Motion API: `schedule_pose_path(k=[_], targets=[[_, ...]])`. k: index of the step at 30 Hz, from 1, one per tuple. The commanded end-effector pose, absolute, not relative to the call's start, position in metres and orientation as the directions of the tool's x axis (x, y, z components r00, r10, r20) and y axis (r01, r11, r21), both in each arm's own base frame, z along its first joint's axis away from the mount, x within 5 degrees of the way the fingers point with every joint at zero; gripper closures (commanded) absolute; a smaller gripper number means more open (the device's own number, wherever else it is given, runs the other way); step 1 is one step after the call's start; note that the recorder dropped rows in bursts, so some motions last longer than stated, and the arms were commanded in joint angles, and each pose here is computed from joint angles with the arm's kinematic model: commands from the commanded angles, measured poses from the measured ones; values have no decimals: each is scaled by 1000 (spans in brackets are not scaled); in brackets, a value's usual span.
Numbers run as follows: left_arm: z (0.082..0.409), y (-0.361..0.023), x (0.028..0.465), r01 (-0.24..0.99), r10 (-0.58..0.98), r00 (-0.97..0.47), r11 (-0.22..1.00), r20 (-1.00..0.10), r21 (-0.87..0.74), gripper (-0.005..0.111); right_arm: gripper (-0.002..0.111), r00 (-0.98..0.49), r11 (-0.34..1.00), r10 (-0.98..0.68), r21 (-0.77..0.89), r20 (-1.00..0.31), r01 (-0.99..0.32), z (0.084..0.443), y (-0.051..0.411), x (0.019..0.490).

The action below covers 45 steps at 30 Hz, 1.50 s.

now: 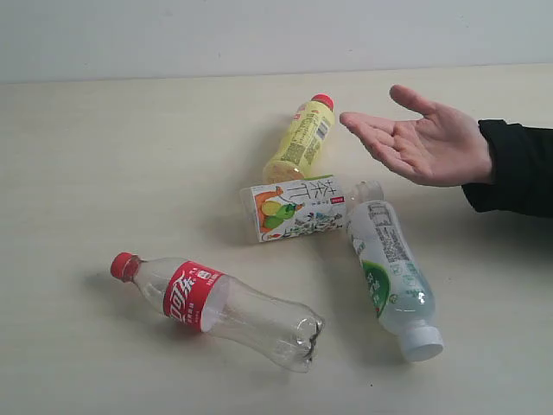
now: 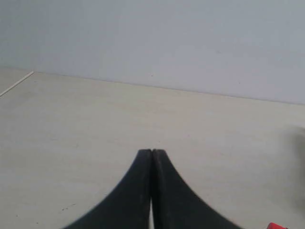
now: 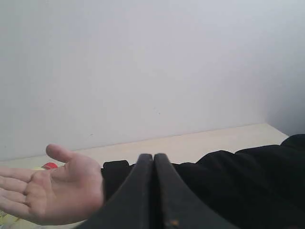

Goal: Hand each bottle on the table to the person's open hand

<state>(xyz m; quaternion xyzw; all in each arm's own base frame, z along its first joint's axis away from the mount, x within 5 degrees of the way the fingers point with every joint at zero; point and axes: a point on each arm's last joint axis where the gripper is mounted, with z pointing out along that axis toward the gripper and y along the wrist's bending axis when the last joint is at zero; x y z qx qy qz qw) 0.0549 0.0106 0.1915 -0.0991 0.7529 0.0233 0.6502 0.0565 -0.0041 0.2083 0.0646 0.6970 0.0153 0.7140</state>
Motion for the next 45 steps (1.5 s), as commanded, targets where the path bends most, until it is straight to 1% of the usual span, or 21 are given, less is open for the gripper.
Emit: schedule_pose_path(k=[1, 8, 10, 11, 13, 15, 18, 22, 26, 28, 30, 31, 33, 34, 35, 36, 37, 38, 40, 42, 45], targets=[[192, 11, 54, -181, -113, -127, 979, -985, -89, 107, 108, 35, 991, 108, 110, -994, 75, 208, -4, 56], [192, 11, 54, -181, -113, -127, 979, -985, -89, 107, 108, 38, 991, 108, 110, -993, 74, 208, -4, 56], [192, 11, 54, -181, -113, -127, 979, -985, -89, 107, 108, 88, 992, 101, 107, -991, 68, 213, -4, 56], [192, 11, 54, -181, -113, -127, 979, -985, -89, 107, 108, 113, 985, 156, 163, -981, 59, 215, -4, 56], [192, 11, 54, -181, -113, -127, 979, -985, -89, 107, 108, 137, 922, 380, 387, -915, 28, 216, -5, 56], [192, 11, 54, -181, -113, -127, 979, -985, -89, 107, 108, 142, 781, 619, 625, -772, -8, 216, -5, 56], [192, 11, 54, -181, -113, -127, 979, -985, -89, 107, 108, 139, 664, 743, 747, -655, -30, 216, -5, 56], [192, 11, 54, -181, -113, -127, 979, -985, -89, 107, 108, 192, 675, 731, 735, -655, -59, 221, -7, 55], [192, 11, 54, -181, -113, -127, 979, -985, -89, 107, 108, 134, 663, 744, 748, -654, -27, 215, -5, 56], [192, 11, 54, -181, -113, -127, 979, -985, -89, 107, 108, 175, 673, 734, 738, -657, -53, 219, -6, 55], [192, 11, 54, -181, -113, -127, 979, -985, -89, 107, 108, 271, 758, 645, 644, -715, -104, 253, -6, 50], [192, 11, 54, -181, -113, -127, 979, -985, -89, 107, 108, 268, 801, 592, 592, -761, -90, 266, -5, 50], [192, 11, 54, -181, -113, -127, 979, -985, -89, 107, 108, 159, 900, 429, 435, -889, 2, 299, -4, 59], [192, 11, 54, -181, -113, -127, 979, -985, -89, 107, 108, 9, 939, 337, 337, -941, 72, 311, -5, 72], [192, 11, 54, -181, -113, -127, 979, -985, -89, 107, 108, -73, 961, 271, 264, -960, 88, 316, -5, 79], [192, 11, 54, -181, -113, -127, 979, -985, -89, 107, 108, -216, 982, 186, 178, -958, 57, 326, -2, 93], [192, 11, 54, -181, -113, -127, 979, -985, -89, 107, 108, -294, 990, 138, 141, -946, 11, 328, 2, 101], [192, 11, 54, -181, -113, -127, 979, -985, -89, 107, 108, -412, 987, 35, 95, -911, -126, 331, 12, 116], [192, 11, 54, -181, -113, -127, 979, -985, -89, 107, 108, -520, 953, -43, 120, -853, -277, 331, 23, 131], [192, 11, 54, -181, -113, -127, 979, -985, -89, 107, 108, -624, 908, -99, 186, -775, -375, 325, 31, 144], [192, 11, 54, -181, -113, -127, 979, -985, -89, 107, 108, -725, 862, -169, 257, -667, -437, 317, 36, 159]])
